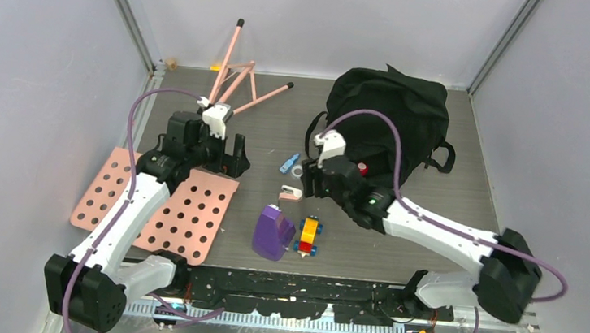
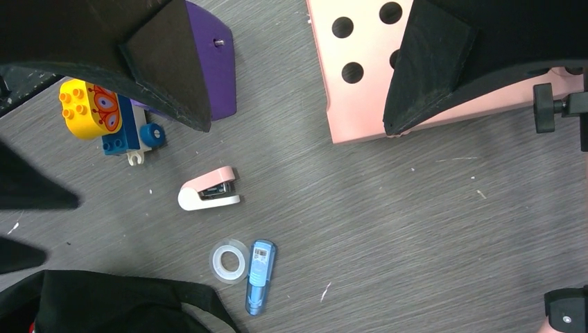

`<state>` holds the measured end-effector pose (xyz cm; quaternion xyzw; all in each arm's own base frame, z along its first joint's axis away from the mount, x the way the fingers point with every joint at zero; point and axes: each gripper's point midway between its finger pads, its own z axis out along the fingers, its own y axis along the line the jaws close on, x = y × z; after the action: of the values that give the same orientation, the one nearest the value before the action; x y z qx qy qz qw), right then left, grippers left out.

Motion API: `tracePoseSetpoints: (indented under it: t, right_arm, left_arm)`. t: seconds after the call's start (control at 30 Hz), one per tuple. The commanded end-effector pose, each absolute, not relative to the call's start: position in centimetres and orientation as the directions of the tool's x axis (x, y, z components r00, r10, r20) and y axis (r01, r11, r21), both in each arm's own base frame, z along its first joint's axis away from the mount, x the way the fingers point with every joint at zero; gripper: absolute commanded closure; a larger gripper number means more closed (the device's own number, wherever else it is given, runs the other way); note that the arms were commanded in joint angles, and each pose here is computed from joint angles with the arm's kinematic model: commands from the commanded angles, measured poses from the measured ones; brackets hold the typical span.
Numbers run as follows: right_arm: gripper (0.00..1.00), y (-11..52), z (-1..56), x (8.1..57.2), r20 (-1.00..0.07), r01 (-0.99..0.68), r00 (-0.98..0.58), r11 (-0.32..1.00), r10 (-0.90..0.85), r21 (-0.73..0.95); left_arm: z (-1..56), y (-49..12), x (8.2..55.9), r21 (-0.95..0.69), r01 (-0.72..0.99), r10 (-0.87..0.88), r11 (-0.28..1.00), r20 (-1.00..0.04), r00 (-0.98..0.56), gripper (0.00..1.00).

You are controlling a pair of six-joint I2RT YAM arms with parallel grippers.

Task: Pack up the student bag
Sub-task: Pick up the stationery from the center of the board.

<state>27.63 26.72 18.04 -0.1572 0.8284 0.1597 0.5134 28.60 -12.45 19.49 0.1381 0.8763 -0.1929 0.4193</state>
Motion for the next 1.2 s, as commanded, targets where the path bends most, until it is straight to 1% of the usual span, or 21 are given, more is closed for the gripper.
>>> tracePoseSetpoints:
  t: [0.0,0.13,0.33,0.43,0.67,0.8,0.87,0.97,1.13,1.17]
  right_arm:
    - [0.36,32.2,15.2,26.3,-0.838,-0.588,-0.501,0.795,-0.216,0.146]
    - [0.33,33.8,12.4,26.5,-0.766,-0.649,-0.547,0.749,-0.339,0.133]
    - [0.29,34.3,9.8,27.8,-0.72,-0.686,-0.575,0.708,-0.387,0.168]
    - [0.29,35.2,8.0,28.3,-0.697,-0.731,-0.562,0.661,-0.445,0.168]
    - [0.29,36.2,5.5,29.3,-0.672,-0.815,-0.481,0.569,-0.563,0.107]
    - [0.29,36.0,4.4,29.6,-0.644,-0.824,-0.47,0.562,-0.603,0.076]
    - [0.3,35.7,3.8,30.0,-0.636,-0.82,-0.463,0.57,-0.617,0.044]
    - [0.38,35.3,3.0,29.9,-0.625,-0.822,-0.443,0.57,-0.643,-0.004]
    - [0.43,34.7,2.2,30.2,-0.615,-0.814,-0.411,0.575,-0.673,-0.085]
    - [0.45,34.7,2.3,30.3,-0.62,-0.81,-0.406,0.579,-0.671,-0.096]
  left_arm:
    - [19.9,-12.0,29.3,-0.198,0.397,0.079,0.896,-0.809,-0.582,0.02]
    - [19.8,-11.9,29.4,-0.191,0.39,0.082,0.901,-0.808,-0.584,0.02]
    - [19.5,-11.9,29.5,-0.194,0.386,0.084,0.902,-0.798,-0.597,0.02]
    - [19.3,-11.9,29.6,-0.196,0.385,0.085,0.902,-0.793,-0.603,0.02]
    - [19.3,-12.1,29.5,-0.197,0.395,0.088,0.897,-0.796,-0.598,0.02]
    - [19.1,-12.0,29.6,-0.195,0.391,0.092,0.9,-0.79,-0.606,0.02]
    - [19.1,-12.0,29.7,-0.194,0.391,0.093,0.9,-0.79,-0.606,0.02]
    - [19.4,-12.4,29.6,-0.205,0.41,0.092,0.889,-0.798,-0.596,0.02]
    - [19.7,-12.3,29.5,-0.199,0.411,0.09,0.89,-0.806,-0.585,0.02]
    - [19.8,-12.2,29.5,-0.196,0.409,0.089,0.891,-0.808,-0.582,0.02]
